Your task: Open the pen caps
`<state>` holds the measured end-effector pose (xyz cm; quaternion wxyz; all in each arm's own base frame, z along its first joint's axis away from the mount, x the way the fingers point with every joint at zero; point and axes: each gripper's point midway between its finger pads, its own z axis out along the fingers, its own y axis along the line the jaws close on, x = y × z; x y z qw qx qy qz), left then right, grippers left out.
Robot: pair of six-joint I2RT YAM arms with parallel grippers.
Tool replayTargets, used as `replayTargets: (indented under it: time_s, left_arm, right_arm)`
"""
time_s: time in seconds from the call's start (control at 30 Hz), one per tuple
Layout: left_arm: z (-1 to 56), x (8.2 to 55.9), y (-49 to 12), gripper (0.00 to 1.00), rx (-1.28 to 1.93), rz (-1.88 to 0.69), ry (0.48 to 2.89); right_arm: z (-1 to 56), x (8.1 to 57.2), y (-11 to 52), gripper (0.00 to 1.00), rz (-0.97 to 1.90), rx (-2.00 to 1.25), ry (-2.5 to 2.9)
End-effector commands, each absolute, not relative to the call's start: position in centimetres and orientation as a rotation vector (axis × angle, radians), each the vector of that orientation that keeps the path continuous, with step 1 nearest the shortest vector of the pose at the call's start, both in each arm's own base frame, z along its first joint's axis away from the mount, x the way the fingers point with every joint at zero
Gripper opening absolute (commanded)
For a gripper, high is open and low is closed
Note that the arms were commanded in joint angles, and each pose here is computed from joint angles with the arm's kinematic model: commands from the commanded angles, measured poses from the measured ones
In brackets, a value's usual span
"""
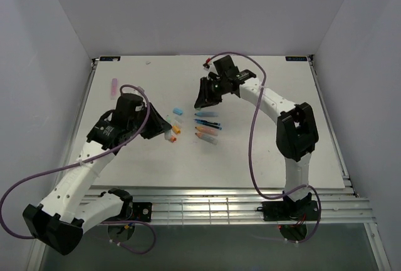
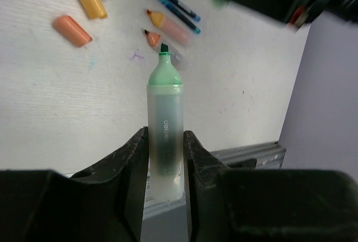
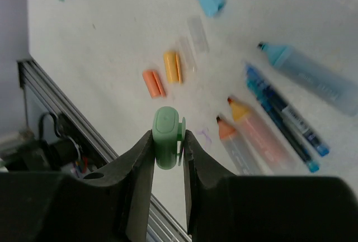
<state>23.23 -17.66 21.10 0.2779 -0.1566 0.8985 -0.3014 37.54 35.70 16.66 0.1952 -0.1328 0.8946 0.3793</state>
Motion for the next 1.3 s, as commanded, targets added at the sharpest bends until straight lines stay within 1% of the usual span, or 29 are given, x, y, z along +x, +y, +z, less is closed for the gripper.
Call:
replayTargets:
  time_s: [0.0, 0.03, 0.1, 0.23, 0.3, 0.43, 0.63, 0.67, 0.7, 0.87, 0.93, 1.1, 1.27]
  left_arm:
    - [25.7, 24.9, -13.3, 0.00, -0.634, -0.566, 2.268]
    - [26.4, 25.4, -12.5, 0.00, -0.656, -0.519, 2.238]
    - [28.4, 25.7, -12.2, 0.00, -0.661, -0.524, 2.196]
    - [28.3, 24.6, -12.0, 0.00, -0.709, -0.546, 2.197]
    - [27.3, 23.8, -12.1, 0.00, -0.748, -0.570, 2.216]
    - [27.8, 22.2, -11.9, 0.00, -0.754, -0.637, 2.193]
    - [28.6, 19.9, -11.6, 0.00, -0.735, -0.701, 2.183]
    - [28.4, 19.6, -11.5, 0.00, -0.738, -0.705, 2.185]
    - [28.6, 19.2, -11.4, 0.00, -0.740, -0.717, 2.174]
    - [27.9, 17.9, -11.1, 0.00, -0.763, -0.733, 2.197]
    - [27.8, 17.5, -11.0, 0.00, -0.768, -0.734, 2.199]
    - [27.9, 17.1, -11.0, 0.00, -0.771, -0.742, 2.201]
    - [27.4, 17.1, -11.1, 0.00, -0.771, -0.741, 2.219]
  right_arm:
    - [16.2, 32.0, 34.9, 0.08, 0.988, -0.740, 2.456]
    - [15.5, 30.5, 35.4, 0.08, 0.987, -0.797, 2.461]
    - [14.2, 28.8, 35.6, 0.08, 0.980, -0.880, 2.470]
    - [13.0, 25.5, 38.7, 0.08, 0.955, -1.040, 2.445]
    - [11.3, 24.7, 39.6, 0.08, 0.906, -1.095, 2.475]
    - [9.5, 23.4, 42.2, 0.09, 0.856, -1.178, 2.486]
    - [7.0, 23.2, 44.8, 0.09, 0.798, -1.227, 2.488]
    - [7.5, 23.6, 45.6, 0.09, 0.804, -1.220, 2.469]
    - [6.5, 23.7, 45.8, 0.09, 0.786, -1.224, 2.480]
    - [5.9, 24.1, 47.4, 0.09, 0.749, -1.242, 2.448]
    - [5.6, 24.3, 47.9, 0.11, 0.747, -1.244, 2.444]
    - [4.2, 25.4, 47.6, 0.16, 0.639, -1.219, 2.474]
    - [3.5, 26.9, 46.4, 0.18, 0.483, -1.199, 2.485]
